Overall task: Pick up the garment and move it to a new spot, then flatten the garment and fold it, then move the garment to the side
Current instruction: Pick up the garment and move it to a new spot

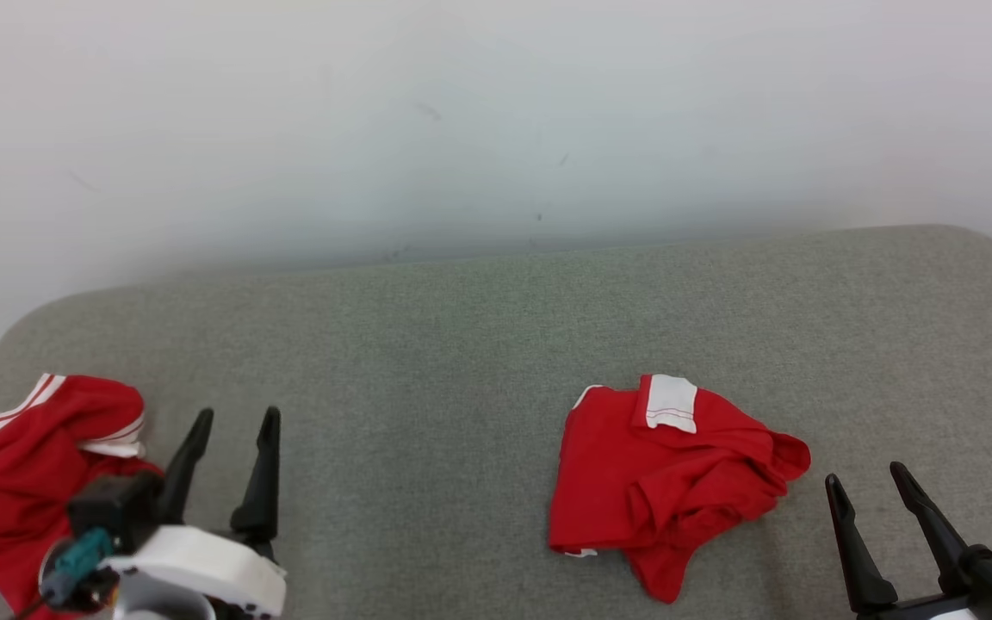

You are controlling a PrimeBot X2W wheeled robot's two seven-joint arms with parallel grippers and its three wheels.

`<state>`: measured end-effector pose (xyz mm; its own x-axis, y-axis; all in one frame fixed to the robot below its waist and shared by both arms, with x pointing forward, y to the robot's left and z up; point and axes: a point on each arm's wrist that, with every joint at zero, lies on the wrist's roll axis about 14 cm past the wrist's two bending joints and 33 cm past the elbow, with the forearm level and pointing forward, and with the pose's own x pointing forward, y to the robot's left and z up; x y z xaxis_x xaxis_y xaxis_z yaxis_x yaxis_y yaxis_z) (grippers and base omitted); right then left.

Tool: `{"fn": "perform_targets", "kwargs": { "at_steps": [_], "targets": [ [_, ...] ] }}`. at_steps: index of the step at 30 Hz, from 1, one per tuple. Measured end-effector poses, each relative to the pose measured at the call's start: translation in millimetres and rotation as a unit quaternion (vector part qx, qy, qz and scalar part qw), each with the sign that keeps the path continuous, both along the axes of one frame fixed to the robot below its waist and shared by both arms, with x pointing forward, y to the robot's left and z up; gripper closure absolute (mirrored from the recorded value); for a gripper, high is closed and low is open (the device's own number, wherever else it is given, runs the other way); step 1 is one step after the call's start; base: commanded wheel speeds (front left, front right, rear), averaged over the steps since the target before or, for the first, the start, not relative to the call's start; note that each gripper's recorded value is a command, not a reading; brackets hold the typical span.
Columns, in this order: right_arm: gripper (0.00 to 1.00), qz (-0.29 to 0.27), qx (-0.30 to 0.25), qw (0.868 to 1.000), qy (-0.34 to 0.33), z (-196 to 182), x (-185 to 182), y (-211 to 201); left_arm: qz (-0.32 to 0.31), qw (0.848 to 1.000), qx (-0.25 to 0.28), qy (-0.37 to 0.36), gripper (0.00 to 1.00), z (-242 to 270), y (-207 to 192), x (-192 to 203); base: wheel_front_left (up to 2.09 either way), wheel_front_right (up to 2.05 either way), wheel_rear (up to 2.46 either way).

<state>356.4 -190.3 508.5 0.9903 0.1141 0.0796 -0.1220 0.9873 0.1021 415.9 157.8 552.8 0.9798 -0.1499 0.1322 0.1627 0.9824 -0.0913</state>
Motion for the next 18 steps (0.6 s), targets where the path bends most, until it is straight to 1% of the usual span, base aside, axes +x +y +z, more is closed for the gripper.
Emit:
{"fn": "perform_targets", "kwargs": {
  "at_steps": [2,3,5,7,9,10,12,14,16,18],
  "targets": [
    [0.00,-0.002,0.000,1.000,0.000,0,-1,-1,0.007,1.000,-0.018,0.004,0.00,-4,-2,-8,0.00,0.00,0.00],
    [0.00,-0.003,0.000,1.000,0.000,0,-2,-2,0.008,1.000,-0.016,0.003,0.00,-6,-3,-13,0.00,0.00,0.00],
    [0.00,-0.004,0.001,1.000,0.002,-1,-3,-2,0.023,0.999,-0.038,0.007,0.00,-10,0,-21,0.00,0.00,0.00],
    [0.00,-0.003,0.003,1.000,0.002,-2,-3,0,0.029,0.999,-0.035,0.014,0.00,-20,0,-33,0.00,0.00,0.00],
    [0.00,-0.002,0.005,1.000,0.004,-3,-4,1,0.048,0.997,-0.048,0.022,0.00,-26,4,-41,0.00,0.00,0.00],
    [0.00,-0.002,0.006,1.000,0.005,-4,-4,2,0.051,0.997,-0.044,0.025,0.00,-31,5,-46,0.00,0.00,0.00],
    [0.00,-0.001,0.009,1.000,0.010,-8,-6,4,0.065,0.996,-0.053,0.039,0.00,-41,7,-56,0.00,0.00,0.00],
    [0.00,-0.001,0.012,1.000,0.016,-11,-8,6,0.072,0.995,-0.045,0.053,0.00,-53,8,-65,0.00,0.00,0.00],
    [0.00,-0.001,0.015,1.000,0.020,-14,-9,7,0.087,0.992,-0.058,0.068,0.00,-63,12,-73,0.00,0.00,0.00],
    [0.00,-0.002,0.018,1.000,0.022,-16,-11,8,0.090,0.992,-0.056,0.072,0.00,-68,14,-79,0.00,0.00,0.00]
  ]
}}
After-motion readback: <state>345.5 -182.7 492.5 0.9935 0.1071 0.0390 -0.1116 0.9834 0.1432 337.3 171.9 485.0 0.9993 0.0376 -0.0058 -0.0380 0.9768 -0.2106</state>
